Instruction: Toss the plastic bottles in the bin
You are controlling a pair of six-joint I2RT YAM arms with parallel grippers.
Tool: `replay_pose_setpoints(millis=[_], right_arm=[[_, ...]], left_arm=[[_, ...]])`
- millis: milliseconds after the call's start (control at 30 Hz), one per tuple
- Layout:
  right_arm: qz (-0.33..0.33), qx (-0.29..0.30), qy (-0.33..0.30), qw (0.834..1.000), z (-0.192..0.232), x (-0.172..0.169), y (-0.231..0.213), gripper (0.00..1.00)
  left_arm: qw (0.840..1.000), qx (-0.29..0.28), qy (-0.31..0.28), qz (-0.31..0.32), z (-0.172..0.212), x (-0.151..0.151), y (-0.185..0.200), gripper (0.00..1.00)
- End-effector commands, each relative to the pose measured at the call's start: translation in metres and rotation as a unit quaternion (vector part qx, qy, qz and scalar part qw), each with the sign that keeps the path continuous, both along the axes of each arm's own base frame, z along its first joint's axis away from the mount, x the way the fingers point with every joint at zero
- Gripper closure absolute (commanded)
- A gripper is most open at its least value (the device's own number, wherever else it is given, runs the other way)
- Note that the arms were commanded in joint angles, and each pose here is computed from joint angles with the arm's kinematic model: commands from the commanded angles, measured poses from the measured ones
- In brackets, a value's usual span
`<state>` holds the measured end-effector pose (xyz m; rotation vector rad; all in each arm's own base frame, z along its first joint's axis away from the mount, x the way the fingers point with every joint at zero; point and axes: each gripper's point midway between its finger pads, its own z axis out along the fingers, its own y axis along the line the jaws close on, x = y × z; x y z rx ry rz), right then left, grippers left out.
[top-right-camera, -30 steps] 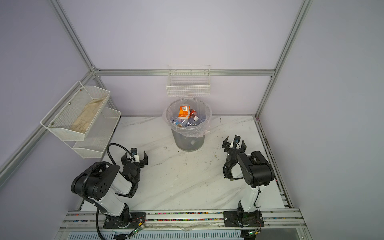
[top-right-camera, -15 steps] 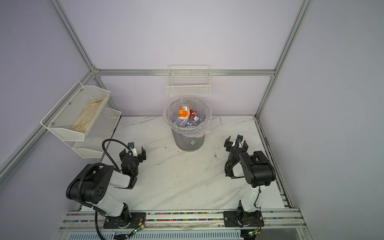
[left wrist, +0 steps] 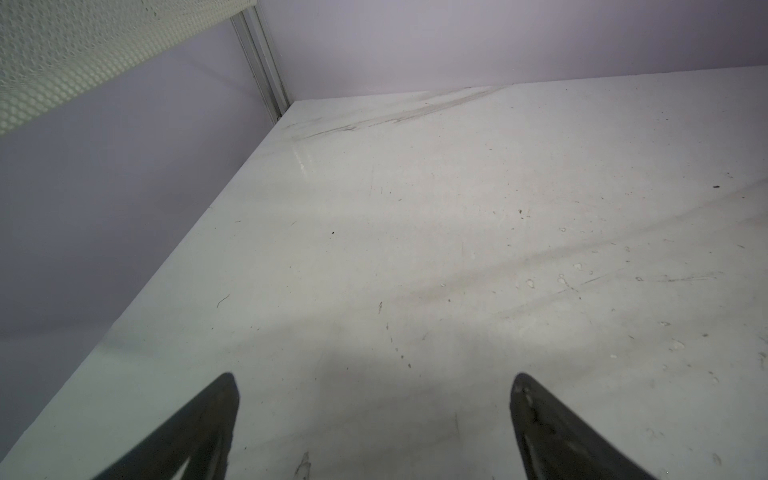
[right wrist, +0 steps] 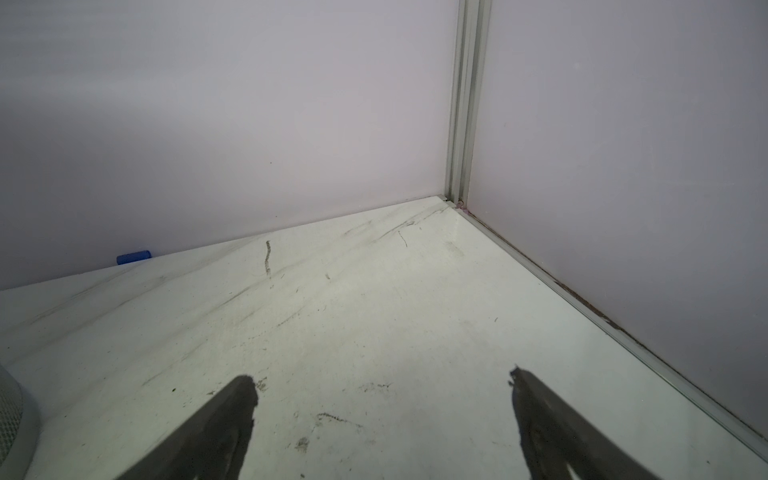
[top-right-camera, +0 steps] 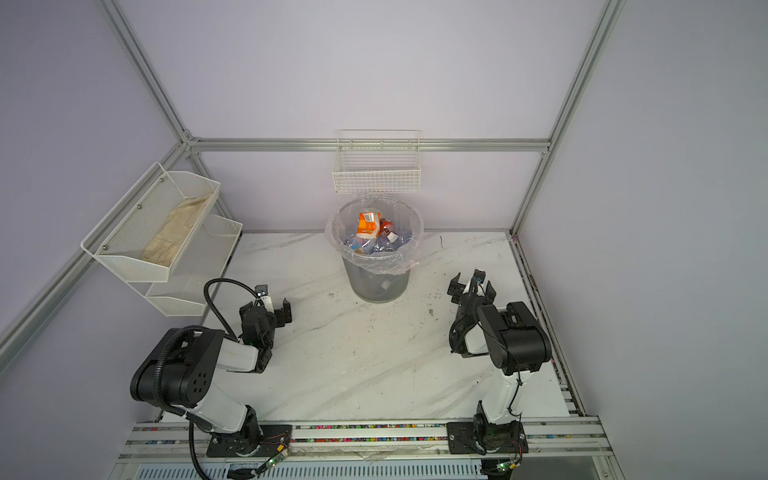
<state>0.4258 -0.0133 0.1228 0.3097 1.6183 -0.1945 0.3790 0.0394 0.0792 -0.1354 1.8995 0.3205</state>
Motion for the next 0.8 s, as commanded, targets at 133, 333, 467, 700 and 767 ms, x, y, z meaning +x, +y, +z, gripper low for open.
replay_pose_setpoints(millis=[133, 333, 467, 700, 767], right_arm=[[0.000, 0.016, -0.019, 1.000, 0.0124, 0.0031, -0.0028, 0.03], [0.000, 0.014, -0.019, 1.000, 0.0124, 0.0022, -0.0031, 0.03], [0.000, 0.009, -0.022, 1.000, 0.0147, 0.0006, -0.0034, 0.03], [-0.002, 0.006, -0.026, 1.000, 0.0167, 0.0001, -0.0041, 0.03], [-0.002, 0.005, -0.025, 1.000, 0.0165, 0.0001, -0.0045, 0.03]], left_arm=[[0.998, -0.012, -0.059, 0.006, 0.0366, 0.0190, 0.0011, 0.00], [0.998, -0.020, -0.056, 0.013, 0.0353, 0.0194, 0.0061, 0.00], [0.998, -0.021, -0.058, 0.013, 0.0361, 0.0185, 0.0061, 0.00], [0.998, -0.020, -0.060, 0.013, 0.0367, 0.0179, 0.0055, 0.00], [0.998, -0.019, -0.060, 0.012, 0.0363, 0.0176, 0.0054, 0.00]])
